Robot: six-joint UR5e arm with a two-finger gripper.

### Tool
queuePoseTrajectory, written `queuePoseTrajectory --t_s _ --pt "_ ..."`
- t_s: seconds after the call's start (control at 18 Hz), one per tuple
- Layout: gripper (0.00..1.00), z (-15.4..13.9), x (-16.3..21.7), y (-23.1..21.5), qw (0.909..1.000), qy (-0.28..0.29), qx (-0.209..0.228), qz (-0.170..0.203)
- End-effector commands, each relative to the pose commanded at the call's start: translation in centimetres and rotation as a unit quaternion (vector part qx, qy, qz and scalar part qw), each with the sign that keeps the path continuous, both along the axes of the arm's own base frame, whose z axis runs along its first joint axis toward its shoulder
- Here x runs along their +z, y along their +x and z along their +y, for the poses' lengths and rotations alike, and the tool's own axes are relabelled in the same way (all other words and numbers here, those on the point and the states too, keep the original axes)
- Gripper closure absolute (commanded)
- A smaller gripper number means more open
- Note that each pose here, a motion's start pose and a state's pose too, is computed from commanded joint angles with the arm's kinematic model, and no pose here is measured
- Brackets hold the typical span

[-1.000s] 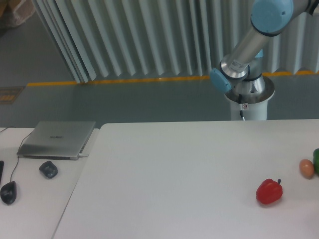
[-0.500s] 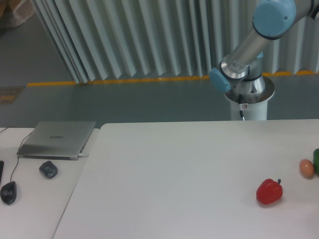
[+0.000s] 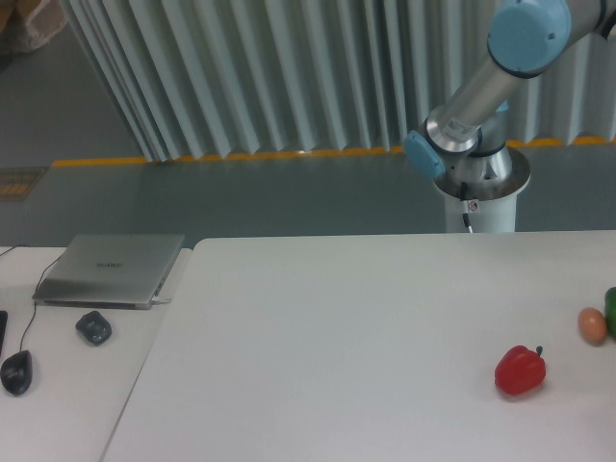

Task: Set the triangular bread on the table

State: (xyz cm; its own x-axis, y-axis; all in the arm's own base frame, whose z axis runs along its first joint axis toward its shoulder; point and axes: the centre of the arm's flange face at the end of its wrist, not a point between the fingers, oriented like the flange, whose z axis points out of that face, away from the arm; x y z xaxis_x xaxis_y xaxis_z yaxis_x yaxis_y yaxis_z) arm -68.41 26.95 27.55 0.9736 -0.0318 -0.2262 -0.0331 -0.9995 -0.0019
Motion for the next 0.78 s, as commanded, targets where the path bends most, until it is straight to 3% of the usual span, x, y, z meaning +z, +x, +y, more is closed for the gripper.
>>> queuePoseTrajectory --t_s 0.5,0.78 --pt "1.0 0.6 4.9 1.0 0.9993 -0.011 0.011 -0.034" --pt "1.0 1.8 8.0 2.8 0.9969 0.05 0.012 -0.06"
